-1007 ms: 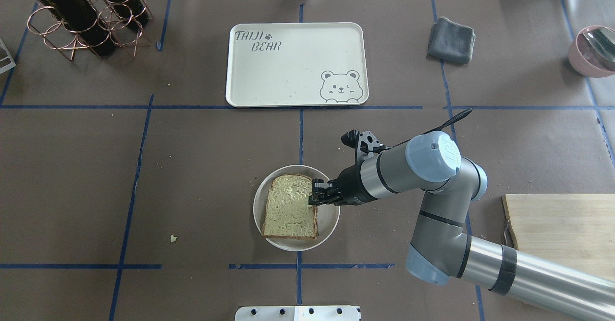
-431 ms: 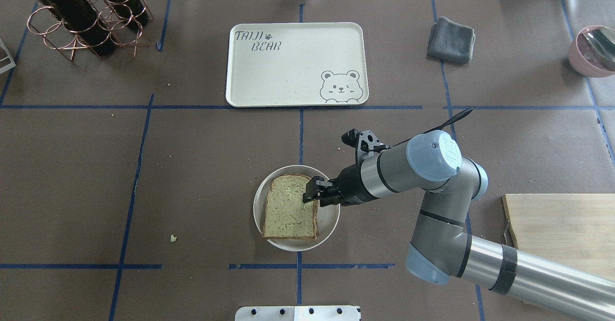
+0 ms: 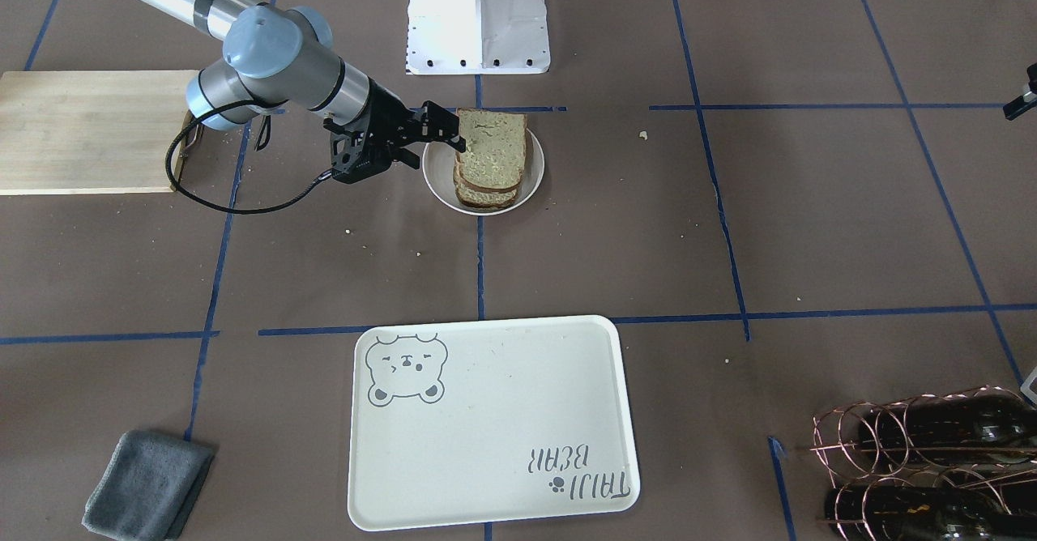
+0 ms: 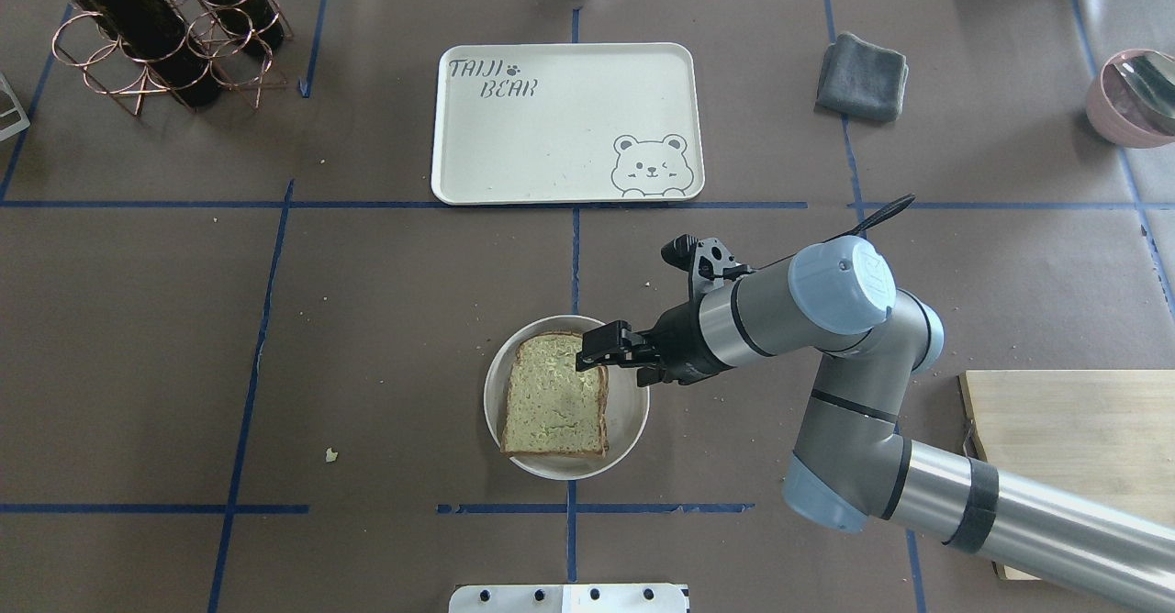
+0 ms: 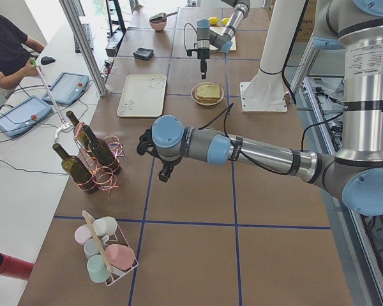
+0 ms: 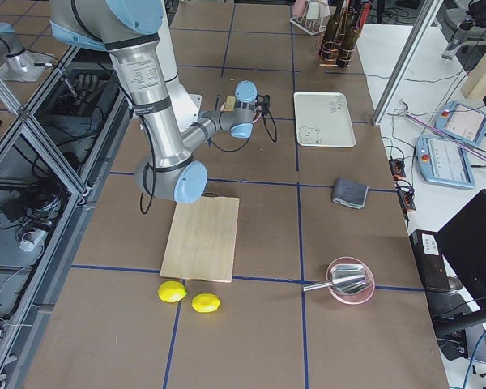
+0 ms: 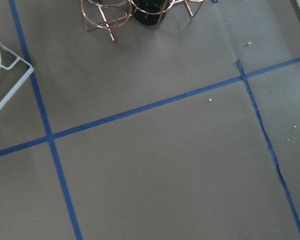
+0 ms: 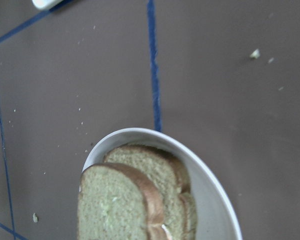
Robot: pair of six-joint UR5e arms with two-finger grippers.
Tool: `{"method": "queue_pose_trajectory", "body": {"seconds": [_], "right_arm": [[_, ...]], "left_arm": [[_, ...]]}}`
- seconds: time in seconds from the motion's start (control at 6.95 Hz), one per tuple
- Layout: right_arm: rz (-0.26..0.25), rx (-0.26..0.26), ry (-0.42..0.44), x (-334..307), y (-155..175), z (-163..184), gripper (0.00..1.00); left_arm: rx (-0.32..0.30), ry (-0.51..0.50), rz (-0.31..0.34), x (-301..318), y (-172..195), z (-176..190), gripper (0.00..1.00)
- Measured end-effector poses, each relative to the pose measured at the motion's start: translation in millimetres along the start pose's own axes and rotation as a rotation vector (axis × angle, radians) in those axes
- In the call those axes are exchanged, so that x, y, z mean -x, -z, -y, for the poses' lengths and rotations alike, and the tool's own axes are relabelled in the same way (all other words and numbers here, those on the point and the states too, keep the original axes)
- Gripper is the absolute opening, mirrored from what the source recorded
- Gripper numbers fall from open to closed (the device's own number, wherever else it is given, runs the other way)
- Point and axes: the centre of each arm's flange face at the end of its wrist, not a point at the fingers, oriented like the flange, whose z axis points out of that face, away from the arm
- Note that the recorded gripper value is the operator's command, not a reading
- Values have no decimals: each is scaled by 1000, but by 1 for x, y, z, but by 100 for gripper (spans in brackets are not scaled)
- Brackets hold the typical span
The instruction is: Make sandwich and place on tray
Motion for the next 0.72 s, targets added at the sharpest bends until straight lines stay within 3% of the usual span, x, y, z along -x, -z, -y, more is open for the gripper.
{"method": "queue_pose_trajectory", "body": {"seconds": [0.43,0.72], "right_arm": [[-61,-74,-83,-85,101,38,100],[-89,-95,-127,-127,151,51,100]], "left_arm": [[-7,172,-104,-103,-82,18,90],[-29,354,-147,-225,-179,31,82]]}}
